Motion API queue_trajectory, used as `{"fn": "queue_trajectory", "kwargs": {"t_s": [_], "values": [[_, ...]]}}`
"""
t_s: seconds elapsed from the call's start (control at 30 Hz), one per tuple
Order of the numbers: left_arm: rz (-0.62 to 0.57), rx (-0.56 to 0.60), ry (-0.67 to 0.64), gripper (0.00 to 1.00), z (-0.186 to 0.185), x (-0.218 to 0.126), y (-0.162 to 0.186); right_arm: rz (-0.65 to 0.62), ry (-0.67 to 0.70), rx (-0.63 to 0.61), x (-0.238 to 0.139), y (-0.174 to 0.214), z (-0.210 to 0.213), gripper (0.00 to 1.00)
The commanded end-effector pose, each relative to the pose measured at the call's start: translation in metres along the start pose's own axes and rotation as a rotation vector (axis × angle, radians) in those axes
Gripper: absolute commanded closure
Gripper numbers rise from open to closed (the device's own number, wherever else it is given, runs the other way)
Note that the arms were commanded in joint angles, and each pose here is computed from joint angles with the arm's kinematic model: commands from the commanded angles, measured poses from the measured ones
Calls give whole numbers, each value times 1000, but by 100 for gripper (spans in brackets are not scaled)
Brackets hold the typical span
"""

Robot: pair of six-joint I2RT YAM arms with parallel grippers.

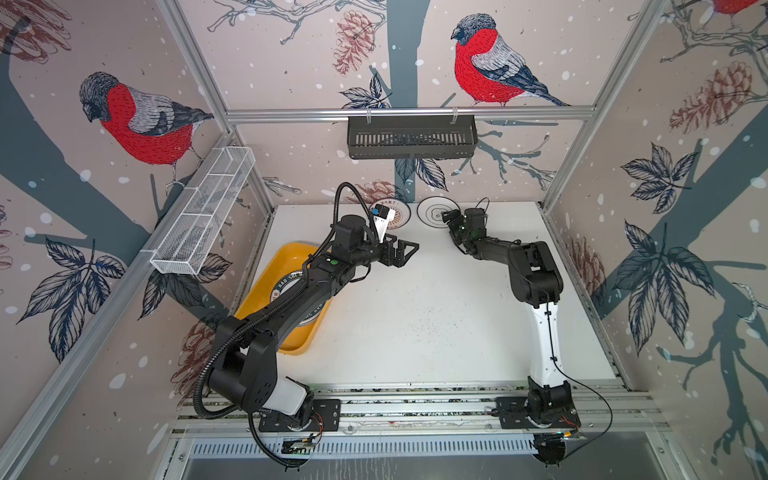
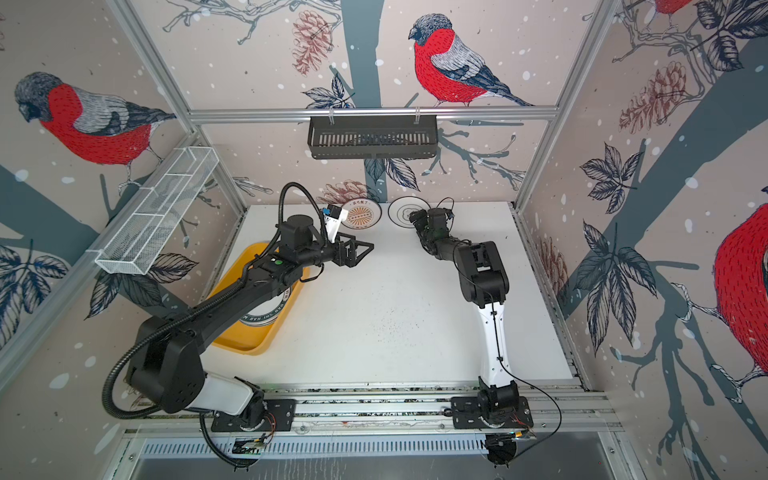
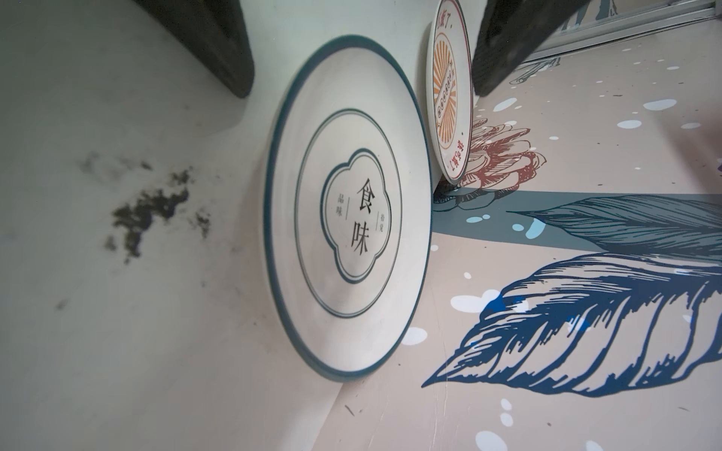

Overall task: Place the plates into the plastic bin on the countertop
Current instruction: 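Move the left gripper toward the far plates while the right gripper approaches the cloud-pattern plate, then close the right gripper on the teal-rimmed cloud-pattern plate rim and tilt it up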

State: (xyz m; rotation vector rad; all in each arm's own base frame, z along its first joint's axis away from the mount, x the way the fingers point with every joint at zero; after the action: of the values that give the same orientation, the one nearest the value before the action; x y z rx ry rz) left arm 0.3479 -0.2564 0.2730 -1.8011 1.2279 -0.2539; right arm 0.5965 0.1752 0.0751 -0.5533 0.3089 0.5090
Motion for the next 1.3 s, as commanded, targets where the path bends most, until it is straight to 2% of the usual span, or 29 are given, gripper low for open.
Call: {"fn": "queue_trajectory", "kwargs": {"t_s": [0.0,0.23,0.33,0.47,0.63,0.77,1.07,1.27], "values": [[-51,50,6,4,-4,-1,-10,7,54,14,7,3,-10,15],[-53,57,-15,4,-2,-2,-9,8,89,62,18,13,-29,27],[-52,60,-35,4,2,-2,-7,-2,93,103,18,16,-36,36],[-51,63,-66,4,8,-2,-4,-42,68,165,13,16,-42,55],[-49,61,-75,4,11,-1,-3,-70,35,226,12,15,-45,73],[-50,59,-84,4,13,0,-1,-77,22,243,14,14,-45,81],[-54,62,-96,4,14,-3,-1,-79,-13,256,8,12,-44,94],[-54,60,-102,4,14,-4,-1,-80,-40,240,-2,8,-36,95]]}}
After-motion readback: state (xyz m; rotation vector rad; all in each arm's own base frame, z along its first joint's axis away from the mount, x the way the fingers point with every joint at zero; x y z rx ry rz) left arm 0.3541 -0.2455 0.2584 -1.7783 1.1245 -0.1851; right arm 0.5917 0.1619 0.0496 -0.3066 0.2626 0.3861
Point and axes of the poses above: each gripper's point midway between its finger pads, its own x axis out along the fingers, its own z axis along the line the jaws close on, y = z × x, the point moved 3 cm from there along -x, back along the fingers, and after that the axes turned 9 degrees about -x, right-handed, at the moved point
